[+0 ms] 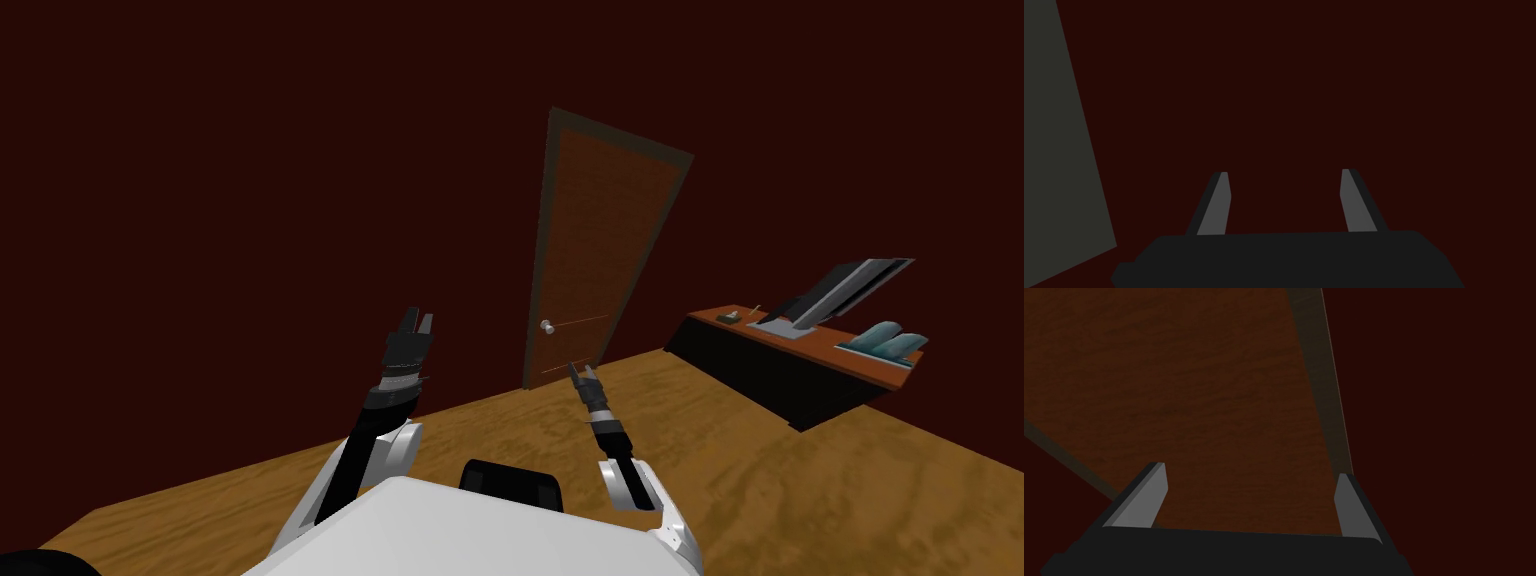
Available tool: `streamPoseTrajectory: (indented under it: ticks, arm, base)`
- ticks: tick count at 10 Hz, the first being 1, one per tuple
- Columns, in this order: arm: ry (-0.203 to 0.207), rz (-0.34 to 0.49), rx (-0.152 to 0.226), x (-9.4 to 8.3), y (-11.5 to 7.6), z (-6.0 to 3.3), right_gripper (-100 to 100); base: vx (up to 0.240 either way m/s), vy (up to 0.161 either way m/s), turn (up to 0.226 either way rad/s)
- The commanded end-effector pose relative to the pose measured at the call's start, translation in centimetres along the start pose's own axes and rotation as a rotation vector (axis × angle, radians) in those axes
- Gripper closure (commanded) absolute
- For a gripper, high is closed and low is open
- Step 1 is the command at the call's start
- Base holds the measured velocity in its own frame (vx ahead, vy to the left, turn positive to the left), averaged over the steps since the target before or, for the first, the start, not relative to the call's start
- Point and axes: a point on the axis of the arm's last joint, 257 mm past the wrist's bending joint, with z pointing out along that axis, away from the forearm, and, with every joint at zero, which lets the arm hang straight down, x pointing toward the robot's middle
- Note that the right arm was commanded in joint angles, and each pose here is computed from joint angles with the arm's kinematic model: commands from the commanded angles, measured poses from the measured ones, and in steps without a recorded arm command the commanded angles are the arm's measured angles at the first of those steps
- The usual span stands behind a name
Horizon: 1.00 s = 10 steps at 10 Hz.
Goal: Pull the door open
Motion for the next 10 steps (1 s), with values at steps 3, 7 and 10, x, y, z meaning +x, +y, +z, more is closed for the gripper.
streamPoseTrajectory:
  ticks: [3,7,10]
  arm:
    - [0.044,-0.071,-0.003,2.2,-0.6,-0.39,-100]
    - [0.089,-0.141,-0.01,4.3,-1.3,-0.96,-100]
    - [0.121,-0.187,-0.016,5.7,-1.8,-1.42,-100]
  base:
    - [0.089,-0.02,0.04]
    - [0.099,-0.031,0.04]
    - [0.092,-0.018,0.033]
